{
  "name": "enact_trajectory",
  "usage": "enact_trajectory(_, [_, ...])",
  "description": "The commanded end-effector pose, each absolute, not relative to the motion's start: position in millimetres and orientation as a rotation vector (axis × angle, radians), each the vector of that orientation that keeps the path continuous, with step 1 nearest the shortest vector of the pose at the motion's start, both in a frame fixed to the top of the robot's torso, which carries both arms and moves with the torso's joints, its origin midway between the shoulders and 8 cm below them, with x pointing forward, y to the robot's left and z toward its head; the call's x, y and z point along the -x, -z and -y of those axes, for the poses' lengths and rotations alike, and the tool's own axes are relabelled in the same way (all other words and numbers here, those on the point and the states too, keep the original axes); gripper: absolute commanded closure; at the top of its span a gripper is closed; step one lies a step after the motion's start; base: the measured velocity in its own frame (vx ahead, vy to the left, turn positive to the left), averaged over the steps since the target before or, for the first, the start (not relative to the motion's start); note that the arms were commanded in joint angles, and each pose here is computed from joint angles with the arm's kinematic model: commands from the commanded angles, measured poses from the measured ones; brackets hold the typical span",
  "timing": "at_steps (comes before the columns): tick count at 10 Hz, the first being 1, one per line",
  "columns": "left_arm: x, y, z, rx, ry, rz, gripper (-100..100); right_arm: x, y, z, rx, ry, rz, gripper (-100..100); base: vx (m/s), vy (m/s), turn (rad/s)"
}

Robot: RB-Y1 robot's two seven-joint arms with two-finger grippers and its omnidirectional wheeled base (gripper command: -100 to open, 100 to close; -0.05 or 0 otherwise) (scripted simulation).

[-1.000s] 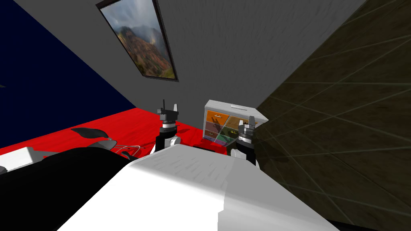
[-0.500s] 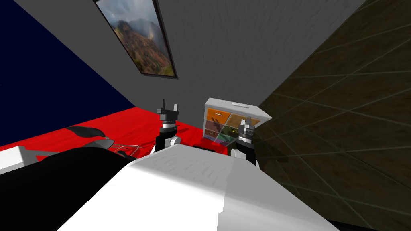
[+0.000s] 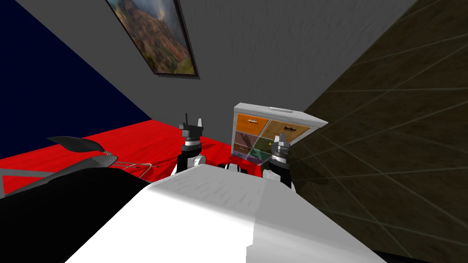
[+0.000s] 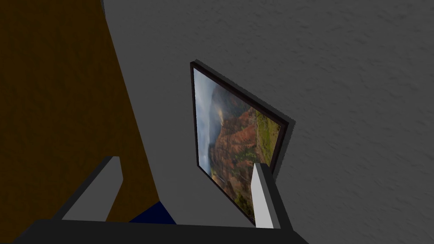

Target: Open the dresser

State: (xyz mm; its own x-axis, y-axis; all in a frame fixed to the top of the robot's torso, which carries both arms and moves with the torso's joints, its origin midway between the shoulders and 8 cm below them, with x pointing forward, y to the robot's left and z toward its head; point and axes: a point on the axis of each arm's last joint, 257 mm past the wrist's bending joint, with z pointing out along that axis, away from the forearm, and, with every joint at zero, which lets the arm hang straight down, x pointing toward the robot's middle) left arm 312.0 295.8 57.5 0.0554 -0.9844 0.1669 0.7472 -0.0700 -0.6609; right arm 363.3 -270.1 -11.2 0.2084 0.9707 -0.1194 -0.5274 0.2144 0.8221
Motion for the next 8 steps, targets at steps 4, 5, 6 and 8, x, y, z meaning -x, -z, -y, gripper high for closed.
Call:
enact_trajectory(4, [-312.1, -57.3, -295.8, 0.712, 1.498, -0.429, 0, -366.8, 22.6, 262.7, -0.722, -1.327, -0.803, -100, -0.009, -0.005, 0.091])
enact_trajectory(5, [-312.1, -57.3, -295.8, 0.712, 1.498, -0.429, 0, -367.6, 25.4, 263.4, -0.737, -1.366, -0.798, -100, -0.013, -0.01, 0.124])
enact_trajectory(6, [-312.1, -57.3, -295.8, 0.712, 1.498, -0.429, 0, -367.6, 25.4, 263.4, -0.742, -1.377, -0.795, -100, -0.008, -0.009, 0.047])
enact_trajectory(8, [-312.1, -57.3, -295.8, 0.712, 1.498, -0.429, 0, -369.6, 31.5, 267.1, -0.787, -1.465, -0.769, -100, -0.01, -0.006, 0.159])
